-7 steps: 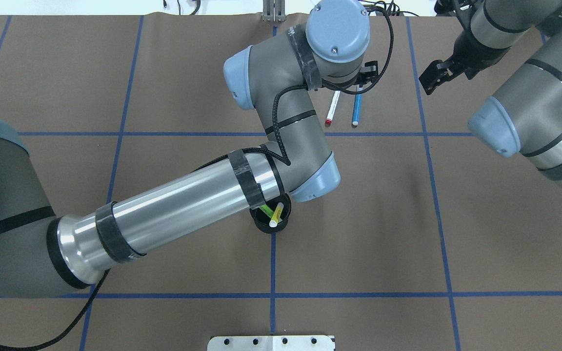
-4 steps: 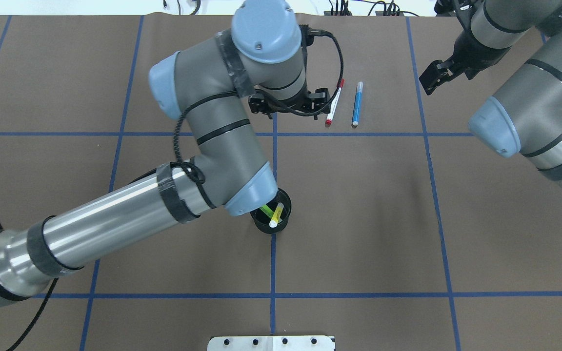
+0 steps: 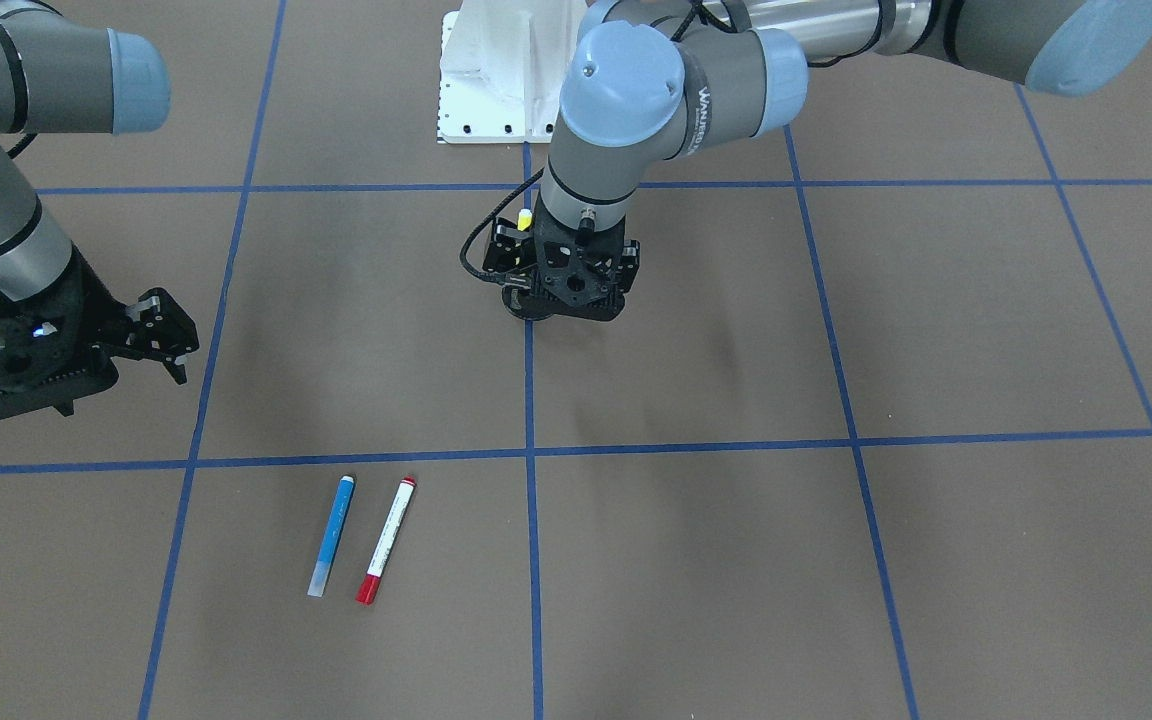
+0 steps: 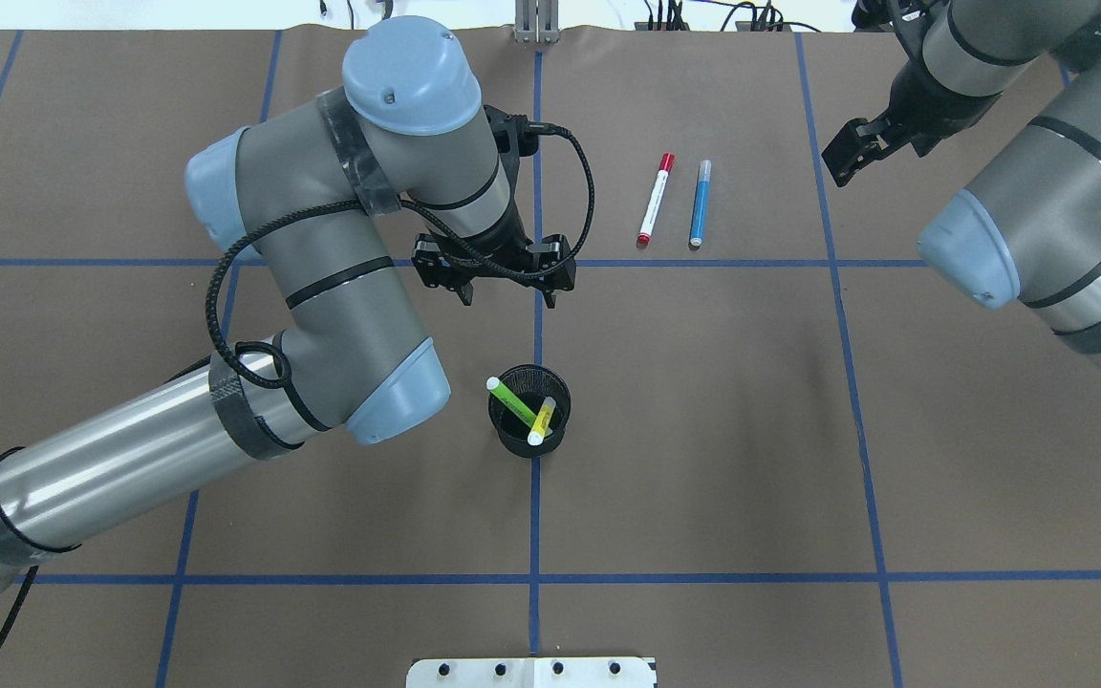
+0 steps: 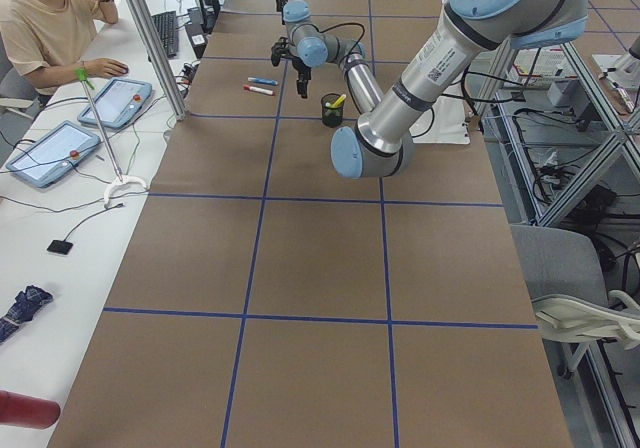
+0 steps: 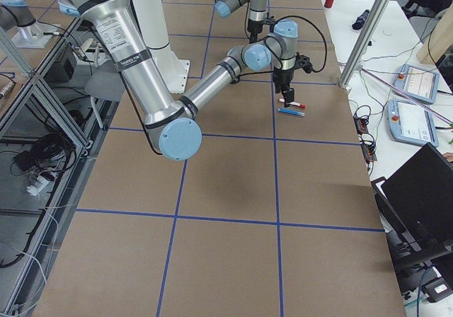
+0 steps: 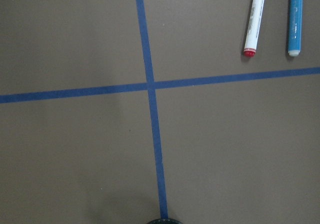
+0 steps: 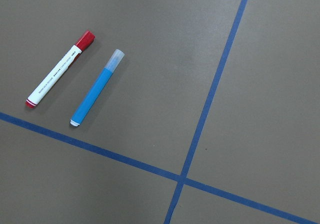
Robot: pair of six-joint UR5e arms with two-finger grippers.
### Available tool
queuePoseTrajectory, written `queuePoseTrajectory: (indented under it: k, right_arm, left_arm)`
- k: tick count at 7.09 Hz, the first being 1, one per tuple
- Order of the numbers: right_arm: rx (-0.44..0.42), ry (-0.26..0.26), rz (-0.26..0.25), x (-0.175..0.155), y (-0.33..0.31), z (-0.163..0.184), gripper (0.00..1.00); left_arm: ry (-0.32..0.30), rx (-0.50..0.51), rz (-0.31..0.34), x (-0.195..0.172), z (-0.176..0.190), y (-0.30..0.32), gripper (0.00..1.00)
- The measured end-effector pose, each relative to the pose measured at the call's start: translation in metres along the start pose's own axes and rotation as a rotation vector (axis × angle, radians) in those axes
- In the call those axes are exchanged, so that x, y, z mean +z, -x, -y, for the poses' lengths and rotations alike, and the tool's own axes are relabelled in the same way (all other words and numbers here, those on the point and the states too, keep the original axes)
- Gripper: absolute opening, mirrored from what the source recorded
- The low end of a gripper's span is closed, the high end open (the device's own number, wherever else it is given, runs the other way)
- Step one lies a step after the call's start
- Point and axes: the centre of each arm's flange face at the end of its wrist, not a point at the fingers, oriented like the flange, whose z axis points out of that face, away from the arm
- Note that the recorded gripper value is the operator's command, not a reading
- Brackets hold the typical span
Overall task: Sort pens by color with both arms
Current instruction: 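Raise the left gripper and withdraw it toward the robot while the right arm advances, then move the right gripper over the black mesh pen cup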
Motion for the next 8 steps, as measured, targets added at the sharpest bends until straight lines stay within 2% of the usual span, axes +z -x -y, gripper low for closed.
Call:
queuePoseTrajectory:
  k: [1, 3, 5, 7, 8]
  right_arm:
    - [0.019, -0.003, 0.004, -0.002, 0.003, 0.001, 0.99]
    - [0.104, -0.026, 0.038, -0.011, 0.029, 0.004, 0.99]
    - [0.215, -0.084, 0.138, -0.014, 0.077, 0.003, 0.98]
    - [0.373, -0.111, 0.247, -0.013, 0.140, -0.003, 0.99]
    - [0.445, -0.133, 0.264, -0.013, 0.175, -0.006, 0.99]
  left_arm:
    - [0.009, 0.006, -0.021, -0.009, -0.009, 0.011, 0.97]
    - [-0.015, 0.005, -0.055, -0.041, -0.018, 0.042, 0.98]
    - [-0.063, 0.006, -0.062, -0.071, -0.023, 0.082, 0.99]
    - [-0.095, 0.067, -0.042, -0.086, -0.026, 0.125, 0.99]
    - [-0.102, 0.114, -0.022, -0.090, -0.028, 0.151, 0.99]
